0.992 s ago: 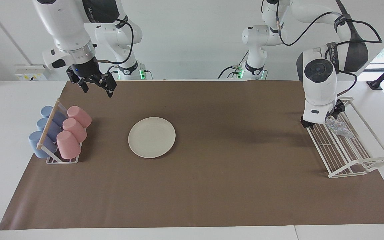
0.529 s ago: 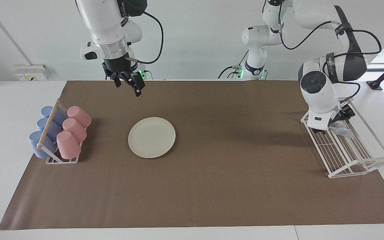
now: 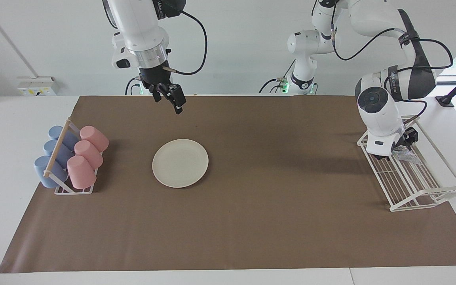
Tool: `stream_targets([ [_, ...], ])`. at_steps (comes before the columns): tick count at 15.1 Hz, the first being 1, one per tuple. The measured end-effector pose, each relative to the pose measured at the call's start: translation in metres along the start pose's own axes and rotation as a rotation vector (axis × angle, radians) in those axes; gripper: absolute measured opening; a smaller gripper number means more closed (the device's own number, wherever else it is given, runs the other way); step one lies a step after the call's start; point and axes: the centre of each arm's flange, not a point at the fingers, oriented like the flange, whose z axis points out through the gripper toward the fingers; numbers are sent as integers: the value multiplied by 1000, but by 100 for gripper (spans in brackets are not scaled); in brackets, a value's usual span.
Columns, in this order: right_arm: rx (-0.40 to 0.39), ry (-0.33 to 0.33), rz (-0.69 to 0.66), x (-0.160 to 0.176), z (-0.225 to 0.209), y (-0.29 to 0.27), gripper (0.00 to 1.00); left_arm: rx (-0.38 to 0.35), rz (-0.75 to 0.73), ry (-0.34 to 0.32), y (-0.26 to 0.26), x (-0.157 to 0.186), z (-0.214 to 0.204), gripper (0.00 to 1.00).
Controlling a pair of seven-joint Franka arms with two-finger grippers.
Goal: Wipe plate with sponge
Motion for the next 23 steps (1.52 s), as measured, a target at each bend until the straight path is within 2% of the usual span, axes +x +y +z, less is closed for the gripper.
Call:
stream_targets([
  [3, 0, -5, 40, -16, 1, -8, 100, 0, -3, 1, 0, 0, -1, 22],
  [5, -2, -8, 70, -25, 4, -13, 100, 1, -5, 3, 0, 1, -1, 9],
  [9, 13, -18, 199, -42, 11, -47, 100, 3, -30, 13, -10, 8, -13, 7],
  [11, 11, -29, 282, -58, 18, -69, 100, -33, -85, -17, -22, 15, -33, 6],
  [12, 10, -34, 310, -67, 22, -78, 100, -83, -123, -41, -28, 19, -47, 6],
  [15, 12, -39, 345, -90, 30, -103, 100, -294, -218, -133, -35, 25, -86, 6],
  [19, 6, -9, 350, -87, 30, -115, 100, -642, -289, -268, -23, 24, -120, 6],
  [21, -10, 10, 329, -97, 31, -117, 100, -825, -323, -336, -20, 24, -136, 6],
  [23, -13, 15, 309, -109, 31, -120, 100, -973, -339, -398, -16, 23, -149, 6],
])
